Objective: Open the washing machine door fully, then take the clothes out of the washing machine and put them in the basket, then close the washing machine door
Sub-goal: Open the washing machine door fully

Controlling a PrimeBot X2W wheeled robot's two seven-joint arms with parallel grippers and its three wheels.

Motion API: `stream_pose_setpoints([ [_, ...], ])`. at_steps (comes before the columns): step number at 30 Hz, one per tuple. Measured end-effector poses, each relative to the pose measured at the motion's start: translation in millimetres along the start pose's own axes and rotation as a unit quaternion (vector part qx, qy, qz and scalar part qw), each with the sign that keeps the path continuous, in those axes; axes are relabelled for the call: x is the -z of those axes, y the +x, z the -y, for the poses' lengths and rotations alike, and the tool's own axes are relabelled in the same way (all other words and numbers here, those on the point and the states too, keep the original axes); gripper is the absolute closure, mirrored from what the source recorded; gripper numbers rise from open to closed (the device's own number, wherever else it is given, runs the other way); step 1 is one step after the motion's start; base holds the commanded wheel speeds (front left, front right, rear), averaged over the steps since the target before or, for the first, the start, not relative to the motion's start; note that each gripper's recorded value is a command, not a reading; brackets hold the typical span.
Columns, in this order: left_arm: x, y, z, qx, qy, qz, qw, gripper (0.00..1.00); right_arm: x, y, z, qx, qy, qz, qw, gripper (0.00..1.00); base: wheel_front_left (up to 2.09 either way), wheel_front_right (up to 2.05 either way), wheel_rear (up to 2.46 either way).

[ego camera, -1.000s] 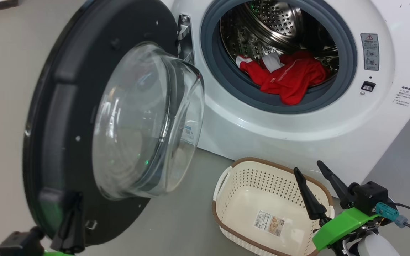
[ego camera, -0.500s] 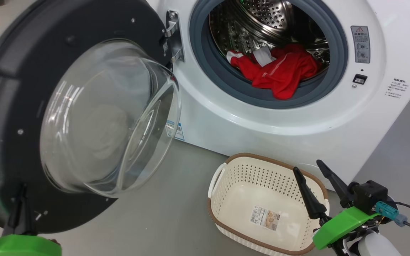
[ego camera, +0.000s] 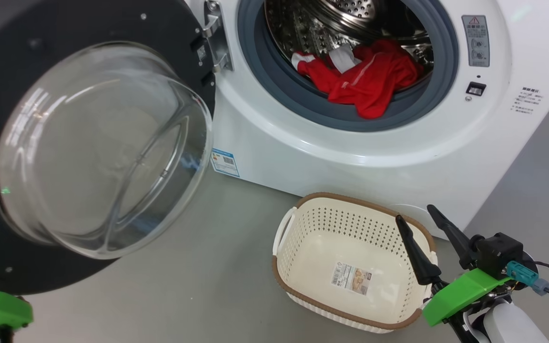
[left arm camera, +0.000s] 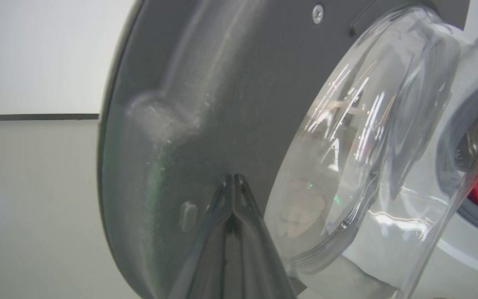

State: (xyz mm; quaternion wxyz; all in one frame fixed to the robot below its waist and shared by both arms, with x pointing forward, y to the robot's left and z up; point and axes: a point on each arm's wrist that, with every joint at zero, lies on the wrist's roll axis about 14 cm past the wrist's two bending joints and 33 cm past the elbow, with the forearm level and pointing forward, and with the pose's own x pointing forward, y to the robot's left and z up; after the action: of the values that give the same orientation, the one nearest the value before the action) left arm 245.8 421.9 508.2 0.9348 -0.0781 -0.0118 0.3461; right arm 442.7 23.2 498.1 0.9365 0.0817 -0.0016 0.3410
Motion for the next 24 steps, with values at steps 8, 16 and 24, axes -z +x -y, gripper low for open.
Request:
stream_pose_setpoints([
  [8,1,23,-17,-0.025,0.016,-0.005,1.000,1.00,8,-4,9,0.008,-0.007,-0.010,1.000,0.00,0.00,0.00,0.00],
  [16,0,44,-30,-0.043,0.027,-0.015,0.999,1.00,9,-2,16,0.011,-0.011,-0.010,1.000,0.00,0.00,0.00,0.00],
  [24,-7,52,-32,-0.046,0.030,-0.009,0.998,1.00,7,0,18,0.011,-0.012,-0.008,1.000,0.00,0.00,0.00,0.00],
])
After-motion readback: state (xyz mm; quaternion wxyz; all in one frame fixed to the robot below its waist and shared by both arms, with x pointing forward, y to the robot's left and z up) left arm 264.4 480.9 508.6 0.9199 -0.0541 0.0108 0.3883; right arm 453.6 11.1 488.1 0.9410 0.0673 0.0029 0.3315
